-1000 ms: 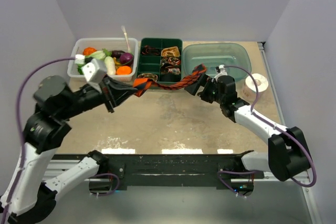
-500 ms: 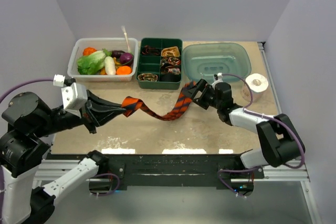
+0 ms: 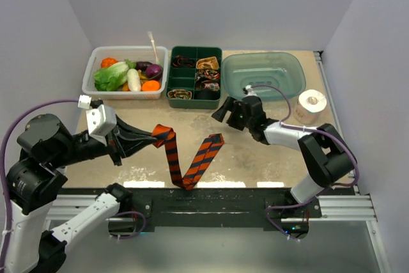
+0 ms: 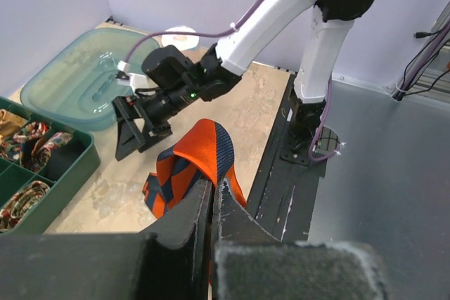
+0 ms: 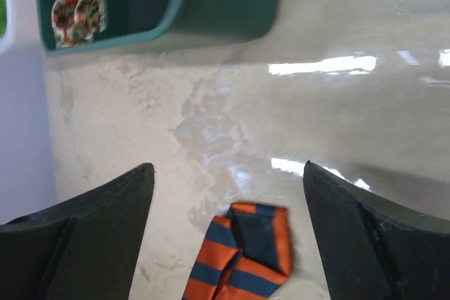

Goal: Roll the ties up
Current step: Move the tie to the center of the board.

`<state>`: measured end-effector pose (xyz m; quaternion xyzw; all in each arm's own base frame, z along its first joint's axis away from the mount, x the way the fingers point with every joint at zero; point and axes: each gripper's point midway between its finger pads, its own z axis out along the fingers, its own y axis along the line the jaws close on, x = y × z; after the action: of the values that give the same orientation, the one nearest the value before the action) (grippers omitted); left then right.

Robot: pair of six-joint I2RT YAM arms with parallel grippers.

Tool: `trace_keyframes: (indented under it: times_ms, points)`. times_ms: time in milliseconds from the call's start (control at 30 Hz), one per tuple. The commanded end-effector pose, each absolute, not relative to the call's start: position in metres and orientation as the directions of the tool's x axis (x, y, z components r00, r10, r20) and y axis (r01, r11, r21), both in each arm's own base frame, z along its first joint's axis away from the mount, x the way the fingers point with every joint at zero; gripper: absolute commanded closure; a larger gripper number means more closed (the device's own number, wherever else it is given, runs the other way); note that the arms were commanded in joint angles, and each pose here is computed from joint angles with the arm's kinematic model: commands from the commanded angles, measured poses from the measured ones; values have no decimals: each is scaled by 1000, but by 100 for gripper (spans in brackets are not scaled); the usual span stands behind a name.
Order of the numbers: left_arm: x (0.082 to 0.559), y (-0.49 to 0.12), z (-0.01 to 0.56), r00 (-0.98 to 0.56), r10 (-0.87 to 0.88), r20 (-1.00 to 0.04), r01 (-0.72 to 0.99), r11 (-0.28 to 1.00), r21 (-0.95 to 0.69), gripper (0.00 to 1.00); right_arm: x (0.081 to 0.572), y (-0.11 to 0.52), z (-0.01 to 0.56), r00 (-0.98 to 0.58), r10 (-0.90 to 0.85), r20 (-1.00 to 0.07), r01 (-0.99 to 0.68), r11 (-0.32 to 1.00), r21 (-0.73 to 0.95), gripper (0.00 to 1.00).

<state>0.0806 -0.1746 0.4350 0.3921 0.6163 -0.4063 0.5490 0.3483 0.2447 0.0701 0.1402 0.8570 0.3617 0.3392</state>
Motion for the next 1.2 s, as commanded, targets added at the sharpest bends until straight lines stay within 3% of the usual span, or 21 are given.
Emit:
trace_keyframes:
  times_ms: [0,33,67,133,200,433,567,800,1167]
  points:
    - [85,-176,432,-77,28,-997,927,371,-61,100,337,268,104,-678,249,-691,-170,862,477,26]
    - [87,-176,430,-83,28,-996,923,378,-66,100,335,270,104,-688,212,-694,-177,879,443,50]
    - [88,-176,429,-83,27,-996,921,383,-66,100,328,276,101,-693,158,-703,-208,891,405,67]
    - [92,-178,423,-94,34,-995,919,388,-74,100,318,277,89,-725,74,-684,-211,922,324,90]
    - [96,-179,420,-98,35,-995,916,393,-77,100,312,275,79,-747,14,-665,-221,937,269,100]
    - [108,-181,411,-117,41,-992,902,422,-89,100,280,271,43,-837,-149,-527,-249,960,125,100]
    - [116,-185,403,-134,32,-990,896,431,-108,100,272,270,28,-858,-170,-484,-252,961,110,100]
    - [130,-194,392,-167,5,-986,886,440,-148,100,272,233,1,-900,-211,-383,-185,977,-104,100]
    - [158,-201,361,-219,28,-975,851,495,-177,100,312,116,30,-929,28,-368,75,991,-114,100]
